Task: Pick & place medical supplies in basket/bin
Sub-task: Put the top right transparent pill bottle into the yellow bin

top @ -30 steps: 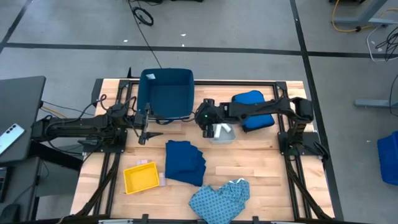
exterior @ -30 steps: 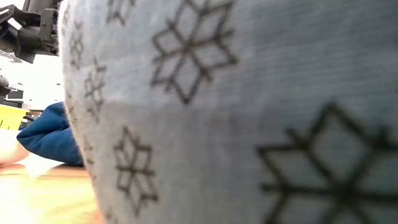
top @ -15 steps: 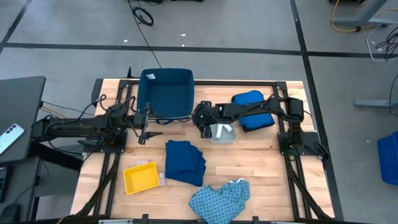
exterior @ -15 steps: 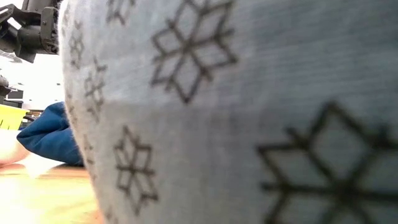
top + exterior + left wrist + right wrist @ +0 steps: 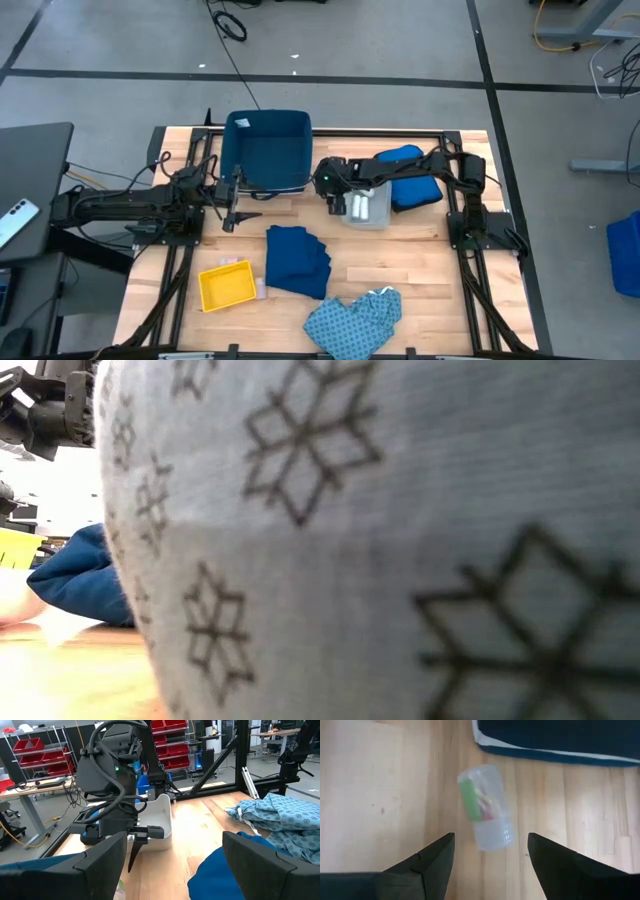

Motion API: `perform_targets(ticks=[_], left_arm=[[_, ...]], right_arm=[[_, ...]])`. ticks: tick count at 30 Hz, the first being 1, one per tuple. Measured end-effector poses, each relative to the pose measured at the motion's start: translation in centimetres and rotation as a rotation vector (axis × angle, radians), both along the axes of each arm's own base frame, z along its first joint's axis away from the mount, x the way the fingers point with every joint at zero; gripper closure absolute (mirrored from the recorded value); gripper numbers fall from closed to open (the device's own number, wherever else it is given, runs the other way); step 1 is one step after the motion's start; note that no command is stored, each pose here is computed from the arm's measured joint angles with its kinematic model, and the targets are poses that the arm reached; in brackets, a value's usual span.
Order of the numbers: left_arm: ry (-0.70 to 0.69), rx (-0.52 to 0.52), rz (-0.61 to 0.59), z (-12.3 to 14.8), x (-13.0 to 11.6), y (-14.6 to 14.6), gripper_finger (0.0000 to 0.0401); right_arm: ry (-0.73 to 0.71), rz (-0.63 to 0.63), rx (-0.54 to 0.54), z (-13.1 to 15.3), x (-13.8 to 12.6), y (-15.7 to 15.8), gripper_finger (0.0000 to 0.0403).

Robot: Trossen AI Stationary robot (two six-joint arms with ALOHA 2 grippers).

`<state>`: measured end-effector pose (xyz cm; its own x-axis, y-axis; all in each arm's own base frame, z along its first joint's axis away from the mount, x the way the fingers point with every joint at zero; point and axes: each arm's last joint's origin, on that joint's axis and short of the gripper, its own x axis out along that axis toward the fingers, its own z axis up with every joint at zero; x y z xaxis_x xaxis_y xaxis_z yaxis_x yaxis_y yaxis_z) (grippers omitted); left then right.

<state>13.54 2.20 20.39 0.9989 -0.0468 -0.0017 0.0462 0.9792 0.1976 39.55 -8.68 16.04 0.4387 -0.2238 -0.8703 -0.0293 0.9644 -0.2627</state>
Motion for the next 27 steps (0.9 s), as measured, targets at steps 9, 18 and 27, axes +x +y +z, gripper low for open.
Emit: perform_targets(ticks=[9,18,27], left_arm=[[0.006,-0.002,0.0,-0.1,0.0,0.0,0.0073],[0.005,-0.001,-0.004,-0.1,0.0,0.0,0.0073],[-0.002,0.009,-0.007,0.0,0.0,0.0,0.0073]], right_arm=[[-0.041,0.083,-0.037,2.3,1.7,3.1,0.0142],[-0.128,0.086,-0.043,6.2,3.3,3.8,0.0164],[-0.009,0.027,0.024,3.9,3.1,3.1,0.0185]])
